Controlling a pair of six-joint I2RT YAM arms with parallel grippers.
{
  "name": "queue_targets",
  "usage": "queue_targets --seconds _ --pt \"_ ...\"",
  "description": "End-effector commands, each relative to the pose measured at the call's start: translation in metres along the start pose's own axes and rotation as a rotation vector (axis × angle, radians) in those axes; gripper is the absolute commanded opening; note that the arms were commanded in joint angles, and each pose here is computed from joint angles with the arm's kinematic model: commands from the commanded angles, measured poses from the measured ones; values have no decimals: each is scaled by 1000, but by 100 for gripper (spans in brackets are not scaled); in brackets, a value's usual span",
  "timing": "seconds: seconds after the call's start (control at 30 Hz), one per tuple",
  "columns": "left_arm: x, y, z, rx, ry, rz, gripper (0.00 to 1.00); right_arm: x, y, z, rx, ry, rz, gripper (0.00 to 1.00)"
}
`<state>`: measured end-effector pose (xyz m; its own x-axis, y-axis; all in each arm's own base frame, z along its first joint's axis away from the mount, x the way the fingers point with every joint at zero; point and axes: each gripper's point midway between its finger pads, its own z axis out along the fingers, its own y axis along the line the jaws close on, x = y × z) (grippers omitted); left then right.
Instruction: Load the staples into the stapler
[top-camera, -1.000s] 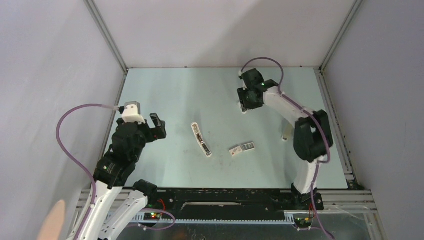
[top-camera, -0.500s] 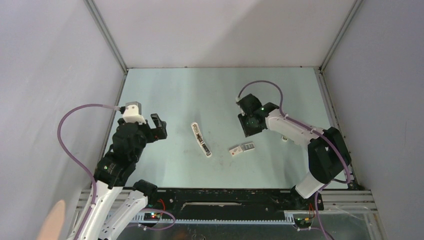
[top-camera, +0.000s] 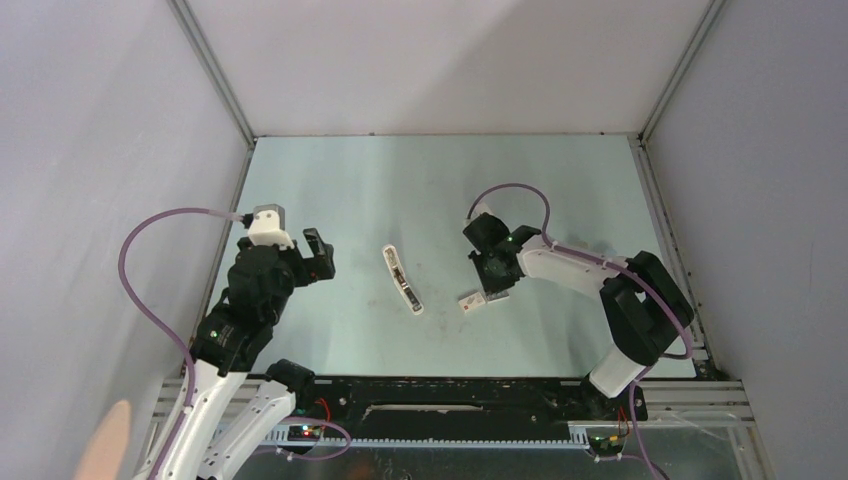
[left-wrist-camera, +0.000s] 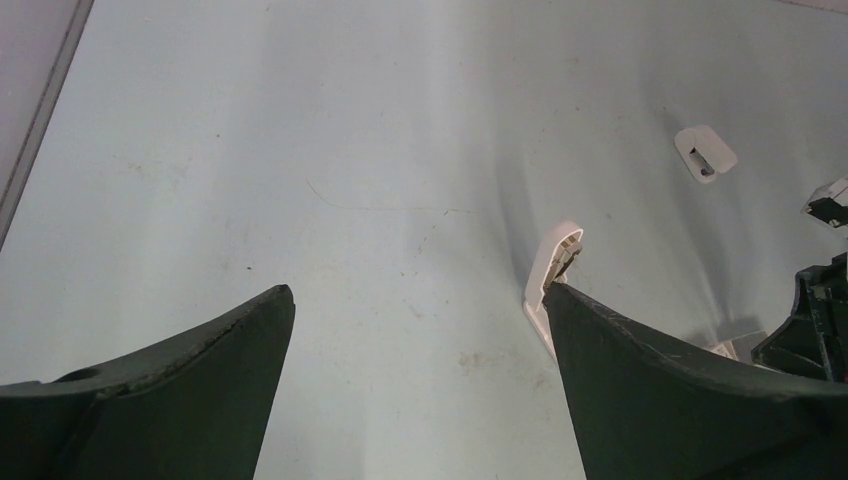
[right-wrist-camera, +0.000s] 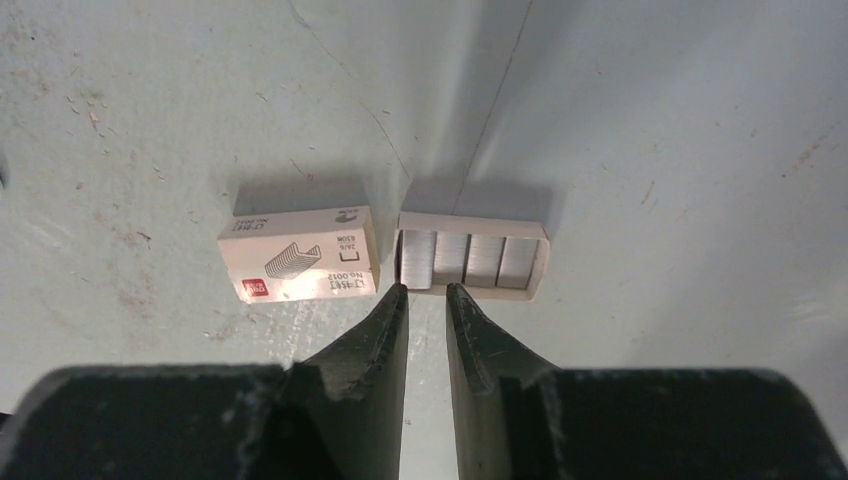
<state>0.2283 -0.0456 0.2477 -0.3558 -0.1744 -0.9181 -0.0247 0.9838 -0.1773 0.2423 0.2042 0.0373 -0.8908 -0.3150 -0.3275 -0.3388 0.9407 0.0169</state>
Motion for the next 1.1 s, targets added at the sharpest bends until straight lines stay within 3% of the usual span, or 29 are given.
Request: queue_targets --seconds 0.0,0.67,1.07 --pt "-8 1 2 -6 -26 6 100 -9 7 7 -10 -35 18 22" --pt "-6 1 3 -7 -18 10 100 4 3 28 39 26 5 23" --pt "-6 1 4 -7 -14 14 100 -4 -1 8 -5 -27 41 24"
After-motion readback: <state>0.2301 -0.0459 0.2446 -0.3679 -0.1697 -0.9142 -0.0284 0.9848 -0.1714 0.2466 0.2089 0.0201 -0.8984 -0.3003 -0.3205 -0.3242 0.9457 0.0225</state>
